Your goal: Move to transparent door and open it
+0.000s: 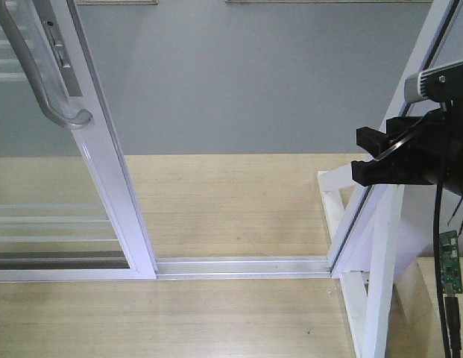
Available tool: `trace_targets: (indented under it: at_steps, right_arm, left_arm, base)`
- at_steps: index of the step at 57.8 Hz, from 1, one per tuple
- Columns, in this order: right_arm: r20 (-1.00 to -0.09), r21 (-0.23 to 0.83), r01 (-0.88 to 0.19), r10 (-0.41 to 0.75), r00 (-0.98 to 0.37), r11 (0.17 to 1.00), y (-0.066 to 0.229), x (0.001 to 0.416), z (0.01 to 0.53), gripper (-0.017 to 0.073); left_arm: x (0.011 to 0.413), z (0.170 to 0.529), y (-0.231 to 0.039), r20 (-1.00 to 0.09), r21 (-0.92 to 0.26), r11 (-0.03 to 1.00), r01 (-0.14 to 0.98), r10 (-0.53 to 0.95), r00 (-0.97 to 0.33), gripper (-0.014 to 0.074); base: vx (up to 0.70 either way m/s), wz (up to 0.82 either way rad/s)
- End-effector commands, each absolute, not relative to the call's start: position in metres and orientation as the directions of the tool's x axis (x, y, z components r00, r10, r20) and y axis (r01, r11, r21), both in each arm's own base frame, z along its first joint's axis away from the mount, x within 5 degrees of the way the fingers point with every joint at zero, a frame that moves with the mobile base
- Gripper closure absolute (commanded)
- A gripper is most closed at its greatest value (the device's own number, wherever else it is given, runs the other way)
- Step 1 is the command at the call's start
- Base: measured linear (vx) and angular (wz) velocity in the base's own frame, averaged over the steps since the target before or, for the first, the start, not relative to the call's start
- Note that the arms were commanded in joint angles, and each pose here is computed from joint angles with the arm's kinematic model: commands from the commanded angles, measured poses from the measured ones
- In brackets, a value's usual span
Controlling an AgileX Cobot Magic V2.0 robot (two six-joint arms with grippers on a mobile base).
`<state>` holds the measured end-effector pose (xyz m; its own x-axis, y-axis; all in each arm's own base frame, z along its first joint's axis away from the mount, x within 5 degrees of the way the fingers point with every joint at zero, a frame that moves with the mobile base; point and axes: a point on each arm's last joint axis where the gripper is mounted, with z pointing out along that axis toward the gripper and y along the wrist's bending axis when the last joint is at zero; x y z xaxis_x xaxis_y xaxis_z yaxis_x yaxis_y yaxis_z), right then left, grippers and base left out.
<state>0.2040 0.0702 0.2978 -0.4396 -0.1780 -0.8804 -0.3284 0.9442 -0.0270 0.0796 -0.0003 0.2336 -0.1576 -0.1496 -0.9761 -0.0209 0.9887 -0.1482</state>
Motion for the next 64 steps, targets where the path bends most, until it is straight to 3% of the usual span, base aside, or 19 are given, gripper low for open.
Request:
trace_targets:
  at_steps: [1,12,59,64]
  right_arm:
    - [-0.931,-0.034,-0.328,-0.149,-0.333,0.944,0.070,0.206,0.318,0.0238]
    - [-0.931,-0.034,-0.328,-0.149,-0.333,0.944,0.070,0.206,0.318,0.0238]
    - [-0.931,-0.034,-0.328,-0.149,-0.333,0.944,0.070,0.206,0.318,0.0238]
    - [-0.919,-0.117,-0.331,-0.228,-0.320,0.936,0.065,0.204,0.318,0.0254]
  left_arm:
    - [0.075,0.229,0.000,-0.989,-0.144,0.990,-0.004,-0.144,-0.018,0.0601]
    - [0.057,0.198,0.000,-0.995,-0.073,0.997,0.004,-0.073,0.061,0.0601]
    - [0.057,0.196,0.000,-0.994,-0.099,0.995,0.004,-0.099,0.035,0.0601]
    - [0.057,0.196,0.000,-0.994,-0.099,0.995,0.004,-0.099,0.035,0.0601]
  base:
    - [0.00,0.00]
    - [0.00,0.00]
    - [0.00,0.00]
    - [0.00,0.00]
